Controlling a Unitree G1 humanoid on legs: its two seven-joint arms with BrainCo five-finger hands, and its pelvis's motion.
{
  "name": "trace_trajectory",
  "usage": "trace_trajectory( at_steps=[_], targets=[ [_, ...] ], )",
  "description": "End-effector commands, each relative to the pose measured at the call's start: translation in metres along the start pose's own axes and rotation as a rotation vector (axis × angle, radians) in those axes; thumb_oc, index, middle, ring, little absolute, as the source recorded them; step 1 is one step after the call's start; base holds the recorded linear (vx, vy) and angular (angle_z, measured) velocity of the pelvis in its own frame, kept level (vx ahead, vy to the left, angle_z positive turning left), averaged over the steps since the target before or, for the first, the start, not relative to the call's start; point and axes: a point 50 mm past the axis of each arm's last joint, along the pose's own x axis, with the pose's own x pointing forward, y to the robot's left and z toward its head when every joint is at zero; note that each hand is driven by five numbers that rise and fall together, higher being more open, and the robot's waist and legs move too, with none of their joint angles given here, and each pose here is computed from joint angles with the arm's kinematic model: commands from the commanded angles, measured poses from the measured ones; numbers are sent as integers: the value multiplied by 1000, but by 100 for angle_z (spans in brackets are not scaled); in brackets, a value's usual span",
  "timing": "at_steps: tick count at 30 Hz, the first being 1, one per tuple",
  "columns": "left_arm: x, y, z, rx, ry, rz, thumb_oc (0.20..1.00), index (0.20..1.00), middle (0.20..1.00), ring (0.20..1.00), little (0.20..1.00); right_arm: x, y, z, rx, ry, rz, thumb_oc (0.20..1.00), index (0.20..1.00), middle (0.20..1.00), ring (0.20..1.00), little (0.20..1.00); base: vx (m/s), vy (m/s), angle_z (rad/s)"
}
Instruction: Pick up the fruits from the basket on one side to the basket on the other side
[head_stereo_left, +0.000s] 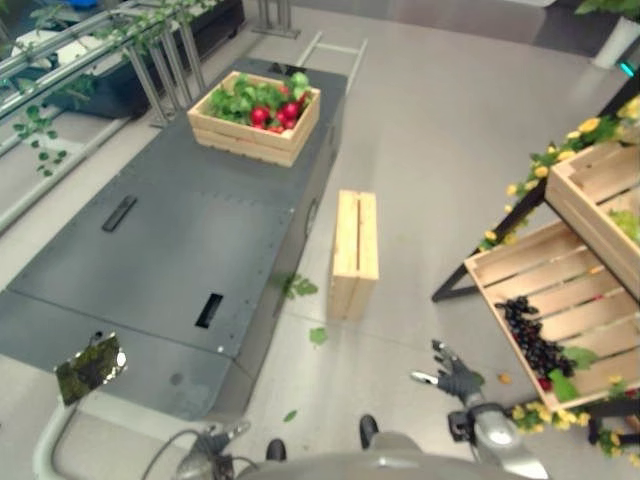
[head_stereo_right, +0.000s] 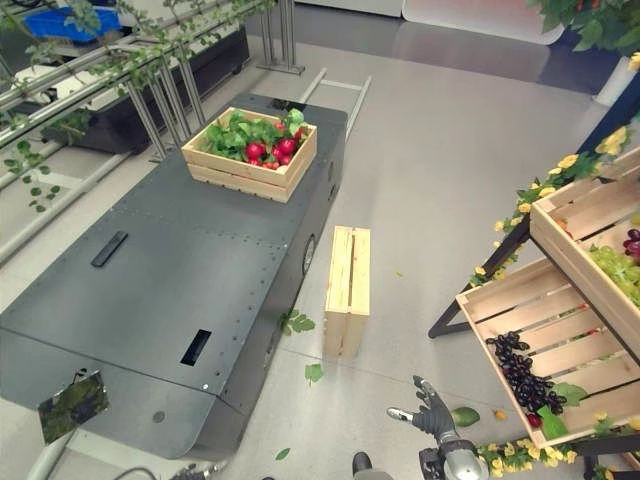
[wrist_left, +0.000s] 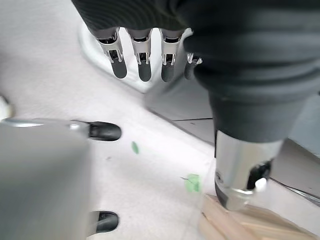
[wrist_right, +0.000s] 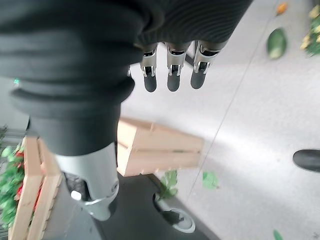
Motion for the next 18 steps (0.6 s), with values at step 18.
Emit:
trace_trajectory(
  at_steps=[18],
  targets=[
    [-5,-7,-32,97,154,-71,1000,1000,1000,1000,1000,-35,-14,-113,-113,651,-70,1000,1000,1000,1000,1000,52,-88,-3]
  ],
)
